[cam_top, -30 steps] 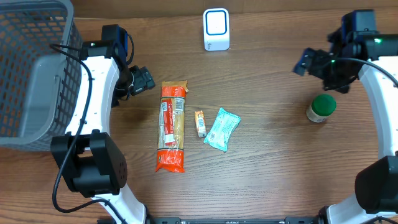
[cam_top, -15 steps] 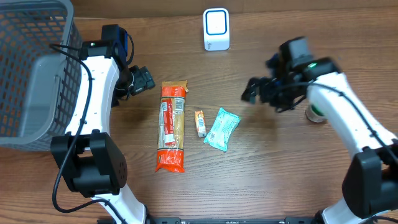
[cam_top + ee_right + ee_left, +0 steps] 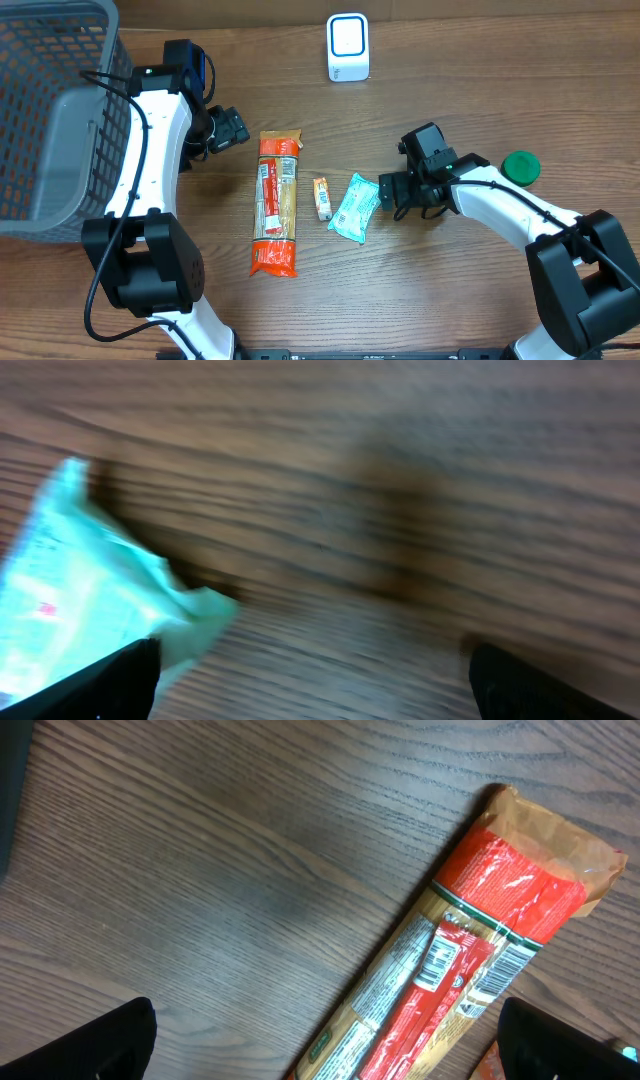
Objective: Scan the item barcode
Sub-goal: 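Open the right gripper and withdraw it from the jar, then move the right gripper over the teal packet and lower it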
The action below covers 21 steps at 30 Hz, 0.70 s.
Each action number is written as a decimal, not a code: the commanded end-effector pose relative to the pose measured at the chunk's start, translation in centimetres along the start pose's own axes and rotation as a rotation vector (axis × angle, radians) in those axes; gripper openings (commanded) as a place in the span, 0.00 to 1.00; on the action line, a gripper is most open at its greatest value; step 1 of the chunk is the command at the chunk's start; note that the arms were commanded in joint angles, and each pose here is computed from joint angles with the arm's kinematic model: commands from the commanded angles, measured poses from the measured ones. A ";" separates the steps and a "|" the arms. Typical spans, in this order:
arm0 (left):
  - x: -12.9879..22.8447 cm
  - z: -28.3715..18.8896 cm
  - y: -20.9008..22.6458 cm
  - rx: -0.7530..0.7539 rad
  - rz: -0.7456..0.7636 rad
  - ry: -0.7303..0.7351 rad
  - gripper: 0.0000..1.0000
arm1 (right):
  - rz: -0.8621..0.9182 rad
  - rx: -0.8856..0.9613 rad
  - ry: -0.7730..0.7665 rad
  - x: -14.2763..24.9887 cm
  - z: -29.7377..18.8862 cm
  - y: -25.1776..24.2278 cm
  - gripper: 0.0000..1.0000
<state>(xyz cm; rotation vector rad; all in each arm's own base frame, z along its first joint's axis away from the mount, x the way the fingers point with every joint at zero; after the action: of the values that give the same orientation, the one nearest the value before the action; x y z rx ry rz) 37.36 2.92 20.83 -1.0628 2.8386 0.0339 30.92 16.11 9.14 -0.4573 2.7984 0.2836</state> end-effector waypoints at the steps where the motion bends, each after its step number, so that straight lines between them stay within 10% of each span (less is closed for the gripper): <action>1: 0.3 -0.7 -0.1 0.010 0.014 -0.014 1.00 | 0.009 0.068 0.013 0.8 0.6 -0.8 1.00; 18: 0.3 -0.7 -0.1 0.010 0.014 -0.014 1.00 | 0.082 -0.202 -0.194 -3.1 -4.9 2.4 1.00; 21: 0.3 -0.7 -0.1 0.010 0.014 -0.014 1.00 | 0.093 -0.210 -0.225 -3.6 -4.9 2.5 0.34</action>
<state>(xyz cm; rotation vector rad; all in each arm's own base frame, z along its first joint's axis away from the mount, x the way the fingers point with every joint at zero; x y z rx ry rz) 37.36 2.92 20.83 -1.0628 2.8388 0.0334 31.91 17.60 13.82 -0.3258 2.6237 0.5177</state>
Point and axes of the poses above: each gripper's point midway between its finger pads, its own z axis out along the fingers, its own y axis along the line the jaws close on, x = y × z, the point moved 8 cm from there along -z, back along the fingers, and after that the axes turned 11 degrees about -z, right-handed, at the moved point
